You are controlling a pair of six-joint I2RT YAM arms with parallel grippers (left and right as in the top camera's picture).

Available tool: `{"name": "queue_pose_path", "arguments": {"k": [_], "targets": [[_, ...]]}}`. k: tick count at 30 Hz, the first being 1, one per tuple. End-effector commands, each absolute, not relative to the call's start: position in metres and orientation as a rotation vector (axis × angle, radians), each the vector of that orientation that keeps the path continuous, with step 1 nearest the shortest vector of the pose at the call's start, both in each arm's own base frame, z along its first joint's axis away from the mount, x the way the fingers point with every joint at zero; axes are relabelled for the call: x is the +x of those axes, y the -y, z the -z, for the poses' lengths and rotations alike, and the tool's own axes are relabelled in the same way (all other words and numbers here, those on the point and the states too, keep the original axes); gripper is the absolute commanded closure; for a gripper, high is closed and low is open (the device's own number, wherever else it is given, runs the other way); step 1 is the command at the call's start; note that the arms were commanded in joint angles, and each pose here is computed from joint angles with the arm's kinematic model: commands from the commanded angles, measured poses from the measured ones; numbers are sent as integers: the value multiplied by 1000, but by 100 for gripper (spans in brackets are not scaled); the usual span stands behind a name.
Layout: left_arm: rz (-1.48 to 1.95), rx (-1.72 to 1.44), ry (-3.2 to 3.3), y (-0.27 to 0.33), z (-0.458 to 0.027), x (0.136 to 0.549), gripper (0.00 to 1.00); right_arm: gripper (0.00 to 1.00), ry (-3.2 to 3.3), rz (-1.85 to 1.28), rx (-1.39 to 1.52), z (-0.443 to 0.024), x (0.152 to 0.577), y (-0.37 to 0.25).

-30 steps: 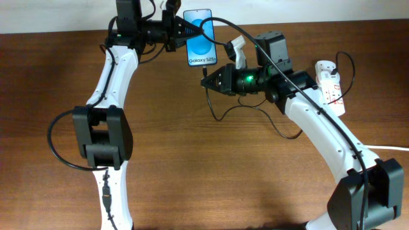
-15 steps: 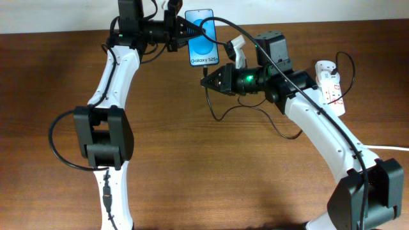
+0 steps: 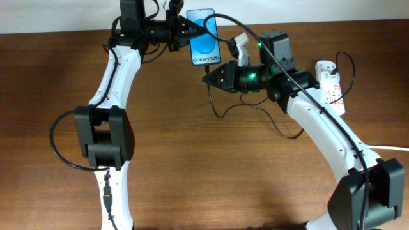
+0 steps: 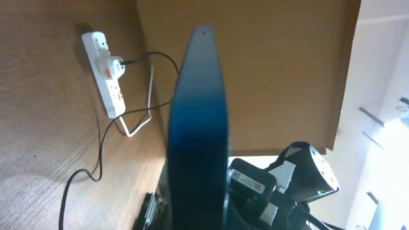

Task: Plug charger to phone and switch on socket

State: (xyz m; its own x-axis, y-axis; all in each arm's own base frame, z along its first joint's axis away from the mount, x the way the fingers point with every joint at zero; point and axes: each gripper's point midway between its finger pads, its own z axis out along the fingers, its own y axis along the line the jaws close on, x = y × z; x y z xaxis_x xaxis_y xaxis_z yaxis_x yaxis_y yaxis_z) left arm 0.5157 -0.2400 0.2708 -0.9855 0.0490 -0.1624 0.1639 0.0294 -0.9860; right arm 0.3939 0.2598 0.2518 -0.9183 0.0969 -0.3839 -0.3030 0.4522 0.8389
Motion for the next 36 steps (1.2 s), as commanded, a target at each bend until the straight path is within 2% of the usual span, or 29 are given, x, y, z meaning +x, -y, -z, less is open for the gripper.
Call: {"name": "queue_pose_path", "arguments": {"k": [1, 6, 23, 24, 26, 28, 32, 36], "targets": [[2224, 413, -2183, 266, -285, 485, 100, 96, -2231, -1372, -121, -266, 425, -239], [2226, 418, -2184, 268, -285, 484, 100, 96, -2270, -1406, -95, -243, 435, -240], [2223, 424, -2180, 268, -285, 484, 100, 96, -2227, -1418, -85, -251, 444, -224], [2223, 424, -2180, 268, -285, 484, 100, 94, -2227, -1425, -89, -251, 443, -225], [2222, 423, -2179, 268, -285, 485, 100, 71, -2228, -1434, -104, -251, 441, -225], [2220, 418, -2178, 266, -285, 486, 100, 62, -2246, -1432, -97, -248, 439, -225], [2208, 396, -2171, 256, -285, 491, 100, 60, -2267, -1441, -99, -244, 435, -225], [2119, 432, -2082, 225, -285, 506, 100, 50, -2259, -1480, -142, -247, 429, -228]]}}
